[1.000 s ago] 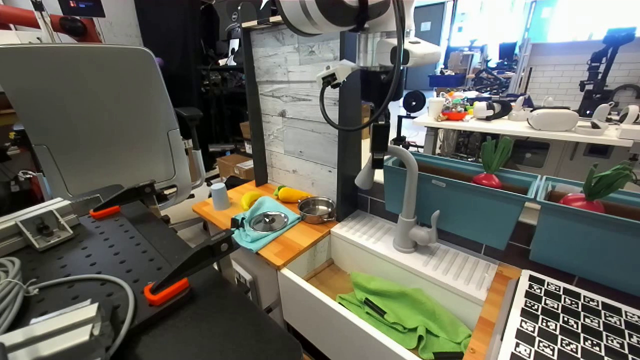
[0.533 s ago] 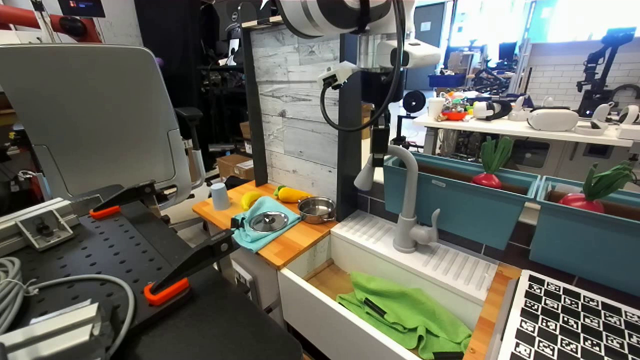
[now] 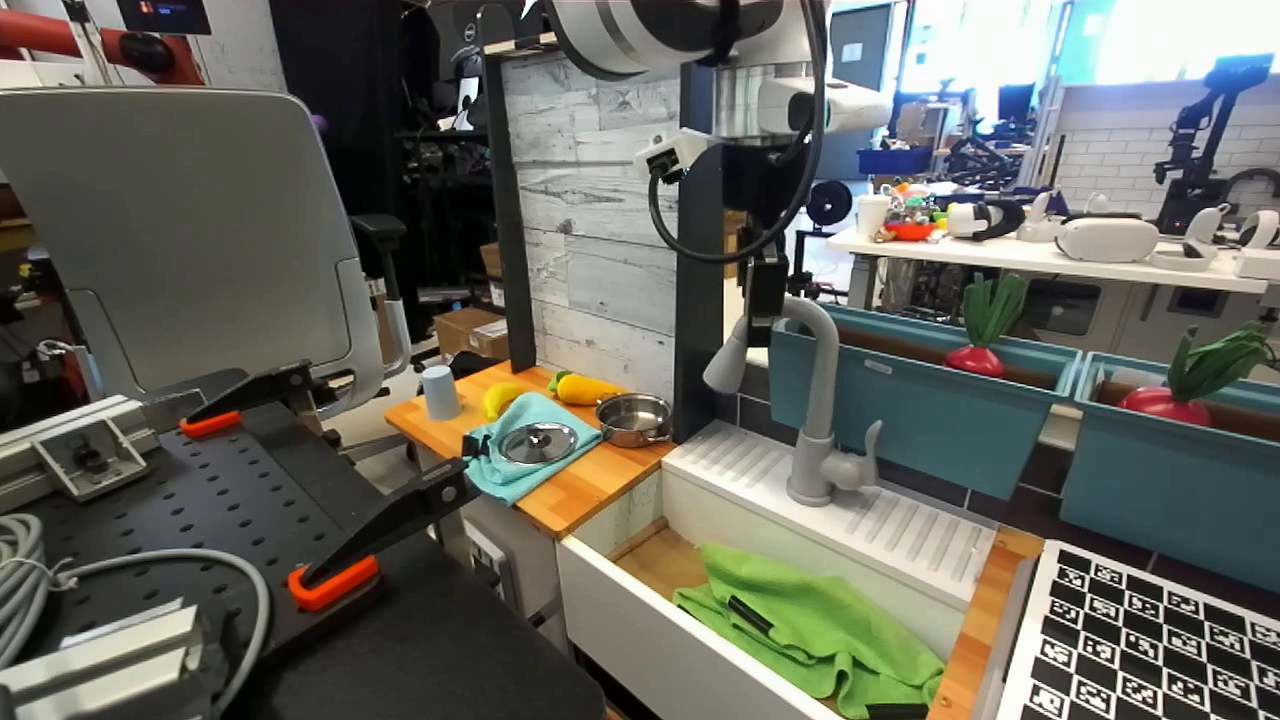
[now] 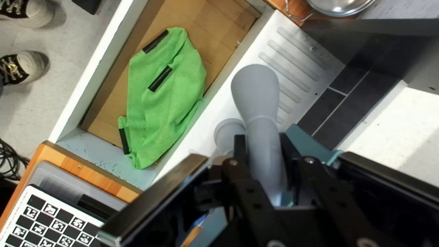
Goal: Move the faucet slightly to the right
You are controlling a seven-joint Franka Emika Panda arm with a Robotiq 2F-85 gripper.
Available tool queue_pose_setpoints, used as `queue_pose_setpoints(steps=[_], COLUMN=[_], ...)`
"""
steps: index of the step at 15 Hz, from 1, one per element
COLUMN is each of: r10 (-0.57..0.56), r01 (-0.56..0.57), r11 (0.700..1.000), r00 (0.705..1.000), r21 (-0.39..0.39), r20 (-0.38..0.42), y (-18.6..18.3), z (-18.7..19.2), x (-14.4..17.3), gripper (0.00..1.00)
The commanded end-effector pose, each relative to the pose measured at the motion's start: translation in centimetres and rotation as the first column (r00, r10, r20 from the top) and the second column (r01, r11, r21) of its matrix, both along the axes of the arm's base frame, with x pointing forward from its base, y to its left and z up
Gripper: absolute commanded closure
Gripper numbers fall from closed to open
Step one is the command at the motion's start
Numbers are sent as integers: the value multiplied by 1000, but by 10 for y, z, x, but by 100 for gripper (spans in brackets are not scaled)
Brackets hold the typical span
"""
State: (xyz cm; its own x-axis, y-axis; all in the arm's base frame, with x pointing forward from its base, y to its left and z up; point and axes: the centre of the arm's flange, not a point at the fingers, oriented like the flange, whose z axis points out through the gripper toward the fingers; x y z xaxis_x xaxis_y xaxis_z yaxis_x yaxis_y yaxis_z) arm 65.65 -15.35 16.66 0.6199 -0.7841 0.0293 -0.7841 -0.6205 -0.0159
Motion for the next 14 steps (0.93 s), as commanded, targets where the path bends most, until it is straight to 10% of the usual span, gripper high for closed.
queue_pose_setpoints(steps=[1, 5, 7, 14], r10=[93, 173, 207, 274], r01=[-96, -180, -216, -285], r11=[991, 977, 971, 950], r00=[995, 983, 974, 957], r21=[-96, -119, -104, -126], r20=[-38, -67, -88, -98], y=[-30, -44, -48, -58], z=[-10, -4, -3, -2], x=[-25, -23, -23, -38], gripper=[94, 94, 48, 1])
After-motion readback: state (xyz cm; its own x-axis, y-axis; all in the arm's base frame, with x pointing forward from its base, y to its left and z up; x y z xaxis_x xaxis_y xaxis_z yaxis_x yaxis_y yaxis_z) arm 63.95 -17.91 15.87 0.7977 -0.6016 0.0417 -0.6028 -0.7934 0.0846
